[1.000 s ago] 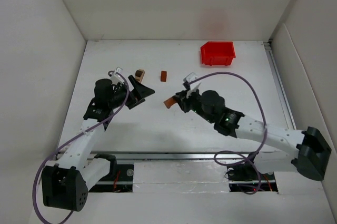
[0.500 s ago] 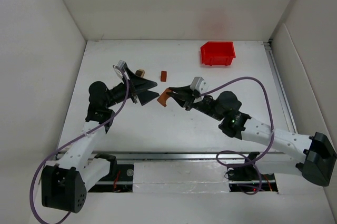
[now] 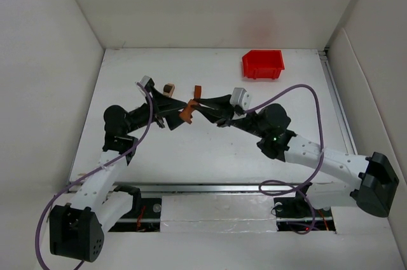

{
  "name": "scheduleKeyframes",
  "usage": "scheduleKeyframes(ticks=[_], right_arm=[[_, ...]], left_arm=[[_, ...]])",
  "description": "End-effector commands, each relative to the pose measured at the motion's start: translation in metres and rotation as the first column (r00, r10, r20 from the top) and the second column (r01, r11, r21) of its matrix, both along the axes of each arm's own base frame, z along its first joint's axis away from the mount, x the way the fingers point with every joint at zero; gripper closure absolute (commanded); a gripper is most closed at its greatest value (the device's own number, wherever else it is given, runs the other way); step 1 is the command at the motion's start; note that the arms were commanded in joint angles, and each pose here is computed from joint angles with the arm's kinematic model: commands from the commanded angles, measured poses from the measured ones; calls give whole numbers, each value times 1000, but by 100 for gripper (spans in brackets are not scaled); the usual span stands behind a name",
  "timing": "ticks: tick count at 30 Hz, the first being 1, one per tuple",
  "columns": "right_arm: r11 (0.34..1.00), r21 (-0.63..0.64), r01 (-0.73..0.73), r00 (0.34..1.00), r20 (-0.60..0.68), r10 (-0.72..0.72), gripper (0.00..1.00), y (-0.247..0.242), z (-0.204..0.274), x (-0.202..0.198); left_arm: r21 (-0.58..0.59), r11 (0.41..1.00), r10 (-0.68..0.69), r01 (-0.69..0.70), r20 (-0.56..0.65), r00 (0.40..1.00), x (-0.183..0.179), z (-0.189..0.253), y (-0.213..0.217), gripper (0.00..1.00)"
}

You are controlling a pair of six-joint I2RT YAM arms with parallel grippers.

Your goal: Build the wood block tower

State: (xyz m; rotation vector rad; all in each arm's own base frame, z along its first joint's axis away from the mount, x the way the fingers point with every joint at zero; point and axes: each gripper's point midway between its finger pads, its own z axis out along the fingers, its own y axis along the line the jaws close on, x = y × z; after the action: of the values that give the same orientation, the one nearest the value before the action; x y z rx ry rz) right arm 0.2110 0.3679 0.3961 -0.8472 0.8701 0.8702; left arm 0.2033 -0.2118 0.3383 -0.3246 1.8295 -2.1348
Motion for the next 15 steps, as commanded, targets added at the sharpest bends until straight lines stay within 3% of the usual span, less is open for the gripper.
scheduleKeyframes(ticks=[1, 3, 4, 8, 12, 15], right_arm=[[994, 95, -62, 994, 96, 53, 100, -2, 38, -14], [991, 111, -78, 993, 102, 67, 100, -3, 37, -18], [990, 111, -88, 992, 101, 77, 100, -2, 35, -19], [988, 99, -117, 989, 102, 107, 100, 0, 30, -21], [988, 100, -116, 990, 87, 107, 100, 0, 25, -15], [986, 107, -129, 990, 79, 121, 100, 1, 20, -13]], left_arm=[[-45, 999, -12, 19, 154, 988, -17, 36, 3, 36], [-51, 999, -9, 18, 170, 985, -18, 41, 3, 44], [-54, 998, -10, 19, 173, 985, -18, 43, 3, 56], [-66, 997, -16, 30, 210, 978, -23, 52, 4, 81], [-63, 998, -14, 30, 245, 969, -26, 57, 4, 99], [-71, 997, -15, 35, 264, 964, -29, 65, 5, 100]])
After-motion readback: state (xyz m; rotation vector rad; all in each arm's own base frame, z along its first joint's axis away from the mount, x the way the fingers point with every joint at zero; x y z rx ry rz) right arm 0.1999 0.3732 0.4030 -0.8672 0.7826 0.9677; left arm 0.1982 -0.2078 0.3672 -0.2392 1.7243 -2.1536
